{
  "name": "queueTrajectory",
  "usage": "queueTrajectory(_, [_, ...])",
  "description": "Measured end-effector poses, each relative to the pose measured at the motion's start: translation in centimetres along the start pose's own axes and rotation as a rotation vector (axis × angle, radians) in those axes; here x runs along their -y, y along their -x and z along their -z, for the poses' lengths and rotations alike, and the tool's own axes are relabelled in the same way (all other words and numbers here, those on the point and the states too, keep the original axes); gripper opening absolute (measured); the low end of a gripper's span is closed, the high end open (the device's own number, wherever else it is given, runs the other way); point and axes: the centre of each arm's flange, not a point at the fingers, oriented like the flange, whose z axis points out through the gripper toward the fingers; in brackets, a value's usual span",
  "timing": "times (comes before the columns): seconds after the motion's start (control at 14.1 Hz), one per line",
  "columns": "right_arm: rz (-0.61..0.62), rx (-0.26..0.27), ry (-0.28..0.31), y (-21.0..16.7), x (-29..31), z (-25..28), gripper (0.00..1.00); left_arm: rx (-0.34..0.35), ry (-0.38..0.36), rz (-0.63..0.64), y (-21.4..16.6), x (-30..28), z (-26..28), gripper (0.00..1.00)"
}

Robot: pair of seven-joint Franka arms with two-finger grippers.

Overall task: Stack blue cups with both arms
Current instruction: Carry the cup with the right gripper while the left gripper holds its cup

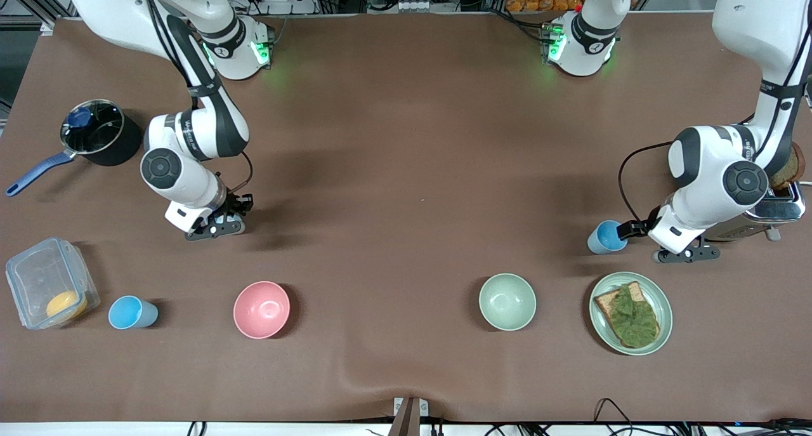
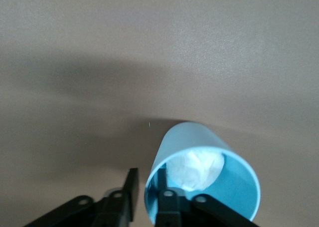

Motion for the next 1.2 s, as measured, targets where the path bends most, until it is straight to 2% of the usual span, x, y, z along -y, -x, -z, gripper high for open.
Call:
queueTrajectory(0.07, [0.000, 0.011, 0.001, -0.2, 0.0, 0.3, 0.05, 0.006, 0.000, -0.001, 0.1, 0.0, -0.3, 1.00])
queueTrajectory(0.14, [-0.001, 0.030, 0.000, -0.5, -0.1, 1.0, 0.03, 0.013, 0.001, -0.002, 0.1, -0.2, -0.8, 1.00])
queueTrajectory(0.49, [0.017, 0.101, -0.001, -3.8, 0.9, 8.9, 0.03, 0.047, 0.006, -0.029, 0.5, -1.8, -3.8, 1.00])
queueTrajectory(0.71, [0.018, 0.109, 0.013, -4.8, 6.0, 13.7, 0.03, 0.016, 0.017, -0.030, 0.2, -2.0, -5.9, 1.00])
queueTrajectory(0.78, [-0.009, 0.091, 0.021, -5.0, 8.8, 15.1, 0.03, 0.004, 0.021, -0.029, 0.1, -2.1, -6.6, 0.93])
queueTrajectory(0.92, [-0.072, 0.059, 0.022, -4.5, 15.3, 16.9, 0.03, -0.012, 0.022, -0.024, -0.1, -1.8, -6.8, 0.71])
queueTrajectory(1.06, [-0.135, 0.050, 0.016, -3.1, 21.7, 17.2, 0.03, -0.013, 0.022, -0.024, -0.1, -1.8, -6.8, 0.50])
queueTrajectory(1.2, [-0.179, 0.049, -0.012, -2.0, 27.2, 17.1, 0.03, -0.015, 0.026, -0.031, -0.1, -2.3, -6.7, 0.34])
